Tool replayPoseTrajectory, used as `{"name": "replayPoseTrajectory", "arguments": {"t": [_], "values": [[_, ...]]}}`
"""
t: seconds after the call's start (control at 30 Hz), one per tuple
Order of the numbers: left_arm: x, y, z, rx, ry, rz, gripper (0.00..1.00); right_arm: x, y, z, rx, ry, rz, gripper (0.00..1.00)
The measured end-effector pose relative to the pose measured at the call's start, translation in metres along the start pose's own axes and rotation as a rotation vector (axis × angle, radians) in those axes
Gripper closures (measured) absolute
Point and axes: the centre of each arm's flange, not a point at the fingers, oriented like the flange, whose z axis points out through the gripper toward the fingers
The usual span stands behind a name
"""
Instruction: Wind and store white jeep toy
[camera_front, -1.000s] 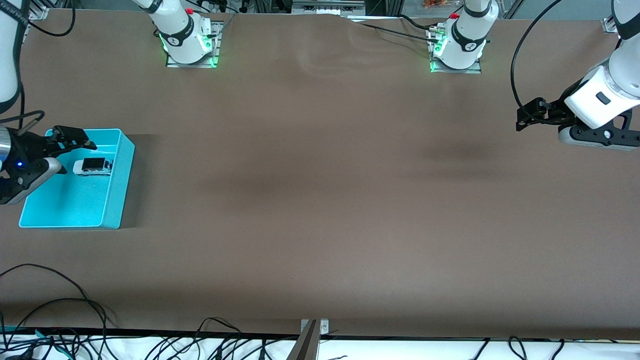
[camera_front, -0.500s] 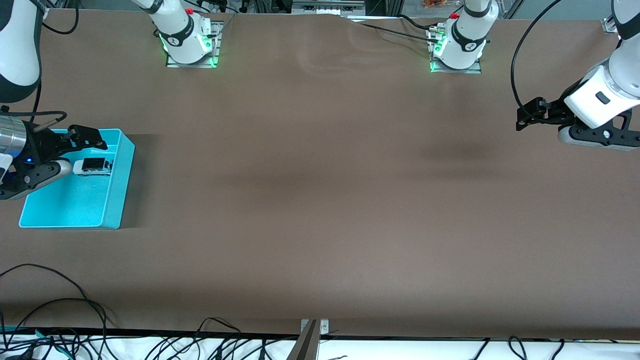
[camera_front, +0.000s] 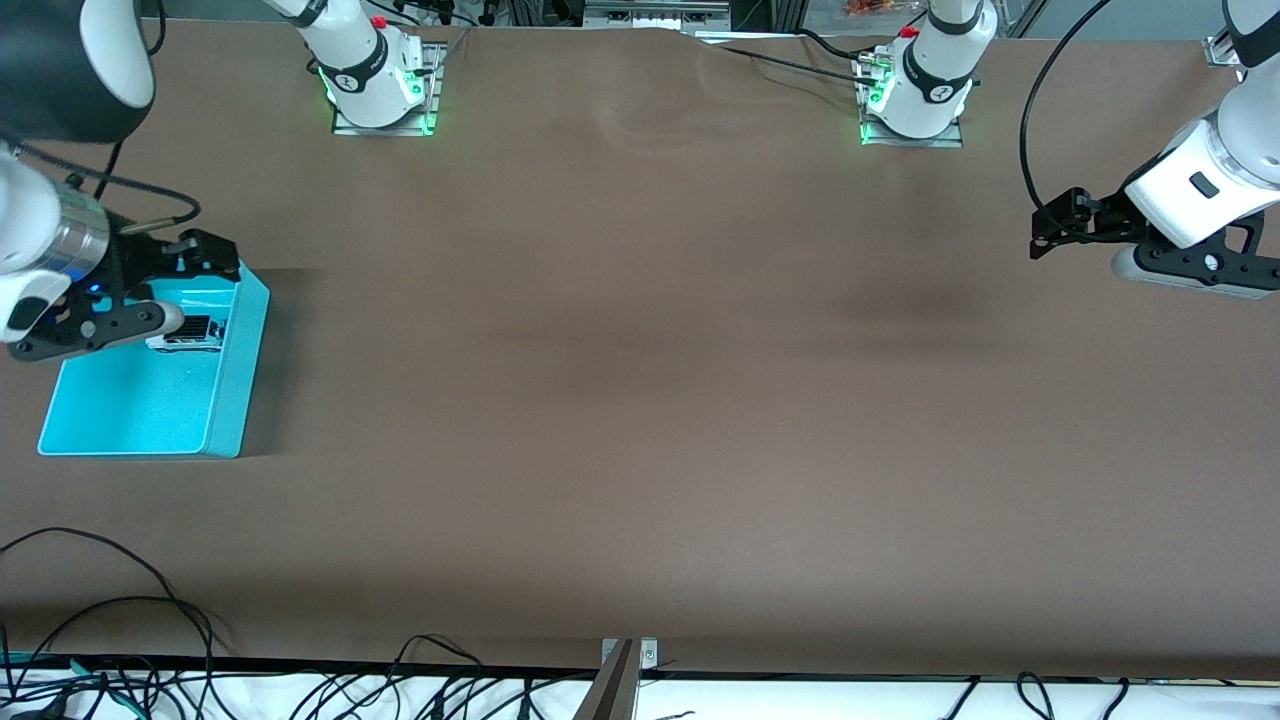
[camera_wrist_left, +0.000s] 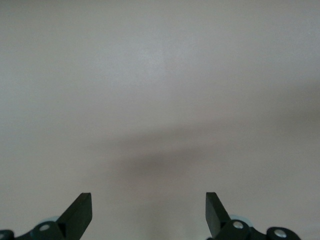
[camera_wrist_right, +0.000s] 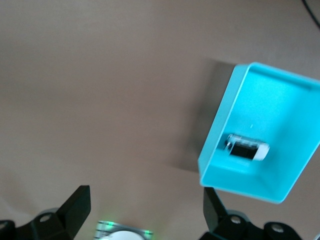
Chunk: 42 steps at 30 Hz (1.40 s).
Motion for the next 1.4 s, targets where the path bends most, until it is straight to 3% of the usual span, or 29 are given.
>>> {"name": "replayPoseTrajectory", "arguments": {"t": [0.2,0.67,1.4], "values": [[0.0,-0.001,0.0,0.0,0.0,-0.002,0.0,-0.017,-0.003,-0.002,0.013,0.009,0.103,0.0],[0.0,0.0,-0.002,0.0,0.004,0.008,0.0,-0.029,0.046,0.0,0.03,0.133,0.218,0.0],[0.0,0.0,-0.002,0.0,0.005,0.01,0.0,-0.031,0.041,0.0,0.033,0.131,0.208,0.0]]}}
